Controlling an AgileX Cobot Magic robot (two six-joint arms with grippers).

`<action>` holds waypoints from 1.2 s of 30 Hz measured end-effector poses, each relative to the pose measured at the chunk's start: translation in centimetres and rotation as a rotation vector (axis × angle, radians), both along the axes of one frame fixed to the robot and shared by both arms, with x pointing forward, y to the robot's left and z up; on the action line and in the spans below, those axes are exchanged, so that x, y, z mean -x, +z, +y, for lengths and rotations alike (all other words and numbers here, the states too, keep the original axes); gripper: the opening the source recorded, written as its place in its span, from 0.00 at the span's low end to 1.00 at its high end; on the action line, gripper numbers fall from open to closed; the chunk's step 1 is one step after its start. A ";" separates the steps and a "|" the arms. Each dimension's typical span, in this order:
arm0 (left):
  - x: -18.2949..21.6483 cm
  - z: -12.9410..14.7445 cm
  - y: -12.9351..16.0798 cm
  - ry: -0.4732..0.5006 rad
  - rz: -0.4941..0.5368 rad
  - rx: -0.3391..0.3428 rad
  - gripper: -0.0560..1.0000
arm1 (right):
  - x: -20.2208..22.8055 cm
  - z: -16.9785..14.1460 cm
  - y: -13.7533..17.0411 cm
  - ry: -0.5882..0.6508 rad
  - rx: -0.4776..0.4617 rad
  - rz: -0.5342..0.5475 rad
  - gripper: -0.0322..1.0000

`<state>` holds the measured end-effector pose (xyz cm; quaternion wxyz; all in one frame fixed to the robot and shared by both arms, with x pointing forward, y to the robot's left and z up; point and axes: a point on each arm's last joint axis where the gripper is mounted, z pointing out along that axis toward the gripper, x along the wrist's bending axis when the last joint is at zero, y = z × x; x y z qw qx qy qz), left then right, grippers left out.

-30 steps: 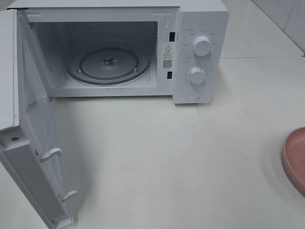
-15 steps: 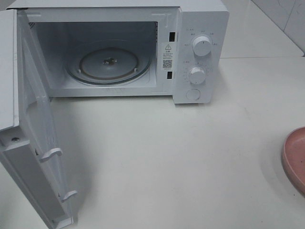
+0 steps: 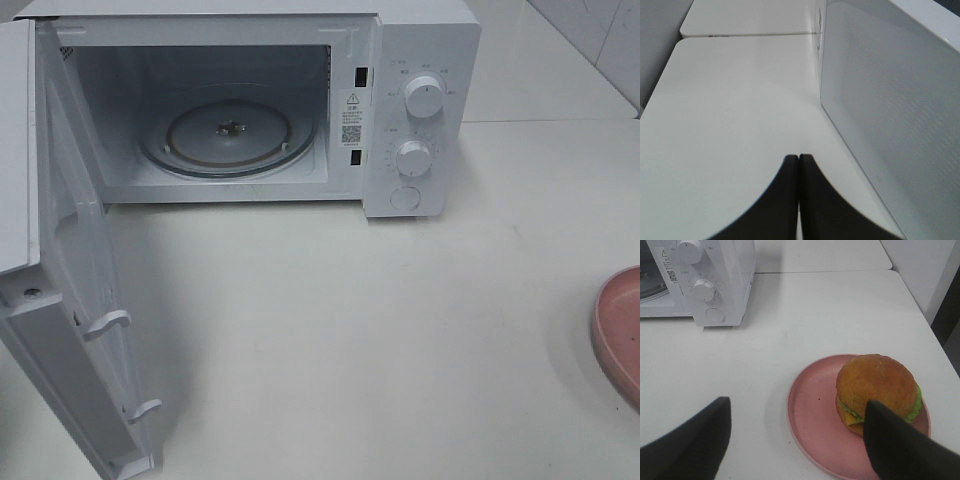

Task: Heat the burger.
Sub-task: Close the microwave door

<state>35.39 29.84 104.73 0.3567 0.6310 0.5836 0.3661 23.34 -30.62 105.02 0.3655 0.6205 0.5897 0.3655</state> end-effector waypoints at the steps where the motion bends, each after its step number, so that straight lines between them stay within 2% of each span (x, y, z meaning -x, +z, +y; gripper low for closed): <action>1: 0.0 0.0 0.0 0.000 0.000 0.000 0.05 | 0.0 0.0 0.0 0.000 0.000 0.000 0.71; 4: -0.6 -0.1 -1.3 -0.001 -0.047 0.014 0.05 | 0.0 0.0 0.0 0.000 0.000 0.000 0.71; 6: -1.2 -0.1 -2.8 0.014 -0.107 0.051 0.05 | 0.0 0.0 0.0 0.000 0.000 0.000 0.71; 9: -1.4 -0.1 -3.0 0.017 -0.125 0.055 0.05 | 0.0 0.0 0.0 0.000 0.000 0.000 0.71; 11: -2.2 -0.3 -2.9 0.003 -0.193 0.055 0.05 | 0.0 0.0 0.0 0.000 0.000 0.000 0.71; 14: -2.9 -0.8 -2.7 -0.036 -0.244 0.045 0.05 | 0.0 0.0 0.0 0.000 0.000 0.000 0.71; 20: -3.7 -1.6 -3.2 -0.089 -0.233 0.026 0.05 | 0.0 0.0 0.0 0.000 0.000 0.000 0.71; 24: -4.7 -1.8 -4.2 -0.099 -0.183 0.027 0.05 | 0.0 0.0 0.0 0.000 0.000 0.000 0.71; 29: -5.8 -2.3 -4.8 -0.137 -0.196 0.027 0.05 | 0.0 0.0 0.0 0.000 0.000 0.000 0.71; 34: -6.8 -3.3 -5.4 -0.230 -0.213 0.062 0.05 | 0.0 0.0 0.0 0.000 0.000 0.000 0.71; 36: -7.4 -4.1 -6.0 -0.305 -0.217 0.083 0.05 | 0.0 0.0 0.0 0.000 0.000 0.000 0.71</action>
